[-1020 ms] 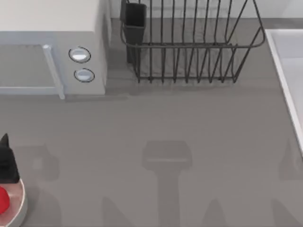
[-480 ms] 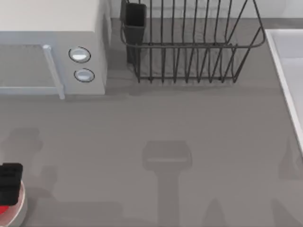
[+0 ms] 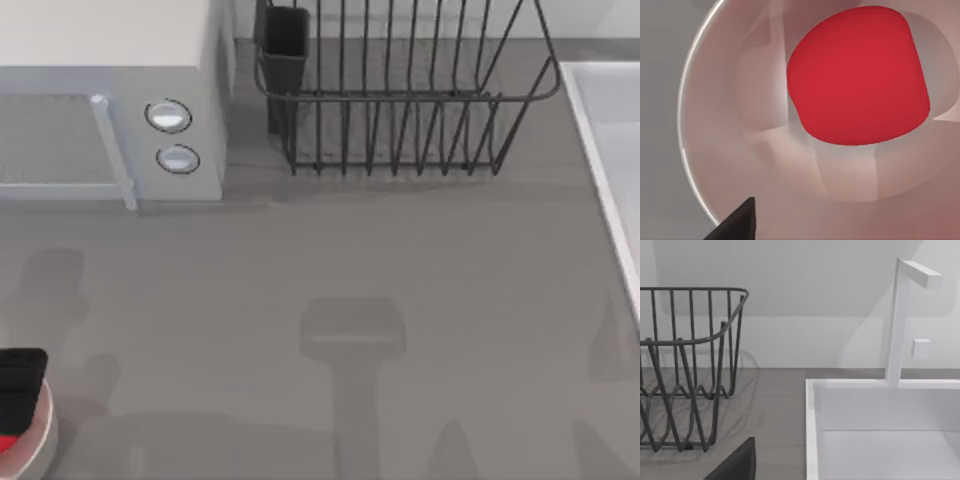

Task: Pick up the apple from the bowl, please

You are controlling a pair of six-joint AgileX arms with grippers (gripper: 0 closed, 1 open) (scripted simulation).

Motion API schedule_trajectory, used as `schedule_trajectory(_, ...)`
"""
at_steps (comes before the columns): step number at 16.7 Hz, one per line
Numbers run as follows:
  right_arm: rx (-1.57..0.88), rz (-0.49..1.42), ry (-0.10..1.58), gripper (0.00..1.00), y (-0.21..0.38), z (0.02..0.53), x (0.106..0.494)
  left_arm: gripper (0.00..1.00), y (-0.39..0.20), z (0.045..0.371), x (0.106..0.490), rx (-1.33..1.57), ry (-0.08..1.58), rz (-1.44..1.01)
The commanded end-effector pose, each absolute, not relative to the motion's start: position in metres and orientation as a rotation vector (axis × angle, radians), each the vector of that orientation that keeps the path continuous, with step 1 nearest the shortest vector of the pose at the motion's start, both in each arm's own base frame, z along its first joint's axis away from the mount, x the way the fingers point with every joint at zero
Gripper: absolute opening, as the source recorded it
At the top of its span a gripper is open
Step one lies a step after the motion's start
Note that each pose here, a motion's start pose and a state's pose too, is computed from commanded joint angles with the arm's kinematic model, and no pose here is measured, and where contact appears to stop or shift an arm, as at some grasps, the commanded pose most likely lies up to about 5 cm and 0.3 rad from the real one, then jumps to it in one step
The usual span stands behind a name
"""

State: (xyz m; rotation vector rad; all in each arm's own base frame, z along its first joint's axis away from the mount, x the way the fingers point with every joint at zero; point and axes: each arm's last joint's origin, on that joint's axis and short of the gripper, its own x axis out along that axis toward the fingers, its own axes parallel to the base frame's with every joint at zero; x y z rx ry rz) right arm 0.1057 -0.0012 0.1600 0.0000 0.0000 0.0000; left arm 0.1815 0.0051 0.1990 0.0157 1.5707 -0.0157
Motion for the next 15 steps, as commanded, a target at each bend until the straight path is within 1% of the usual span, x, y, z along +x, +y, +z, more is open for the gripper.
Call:
schedule_trajectory(4, 0.000, 0.000, 0.000, 1.00, -0.001, 0.160, 0.106, 1.00, 0.005, 0.194, 0.181, 0.017, 1.573, -0.018)
schedule_trajectory(6, 0.000, 0.000, 0.000, 1.00, -0.001, 0.160, 0.106, 1.00, 0.005, 0.181, 0.183, 0.017, 1.580, -0.017)
schedule_trajectory(12, 0.000, 0.000, 0.000, 1.00, -0.001, 0.160, 0.106, 1.00, 0.005, 0.127, 0.184, 0.016, 1.555, -0.015)
schedule_trajectory(15, 0.000, 0.000, 0.000, 1.00, -0.001, 0.160, 0.106, 1.00, 0.005, 0.117, 0.182, 0.016, 1.571, -0.016)
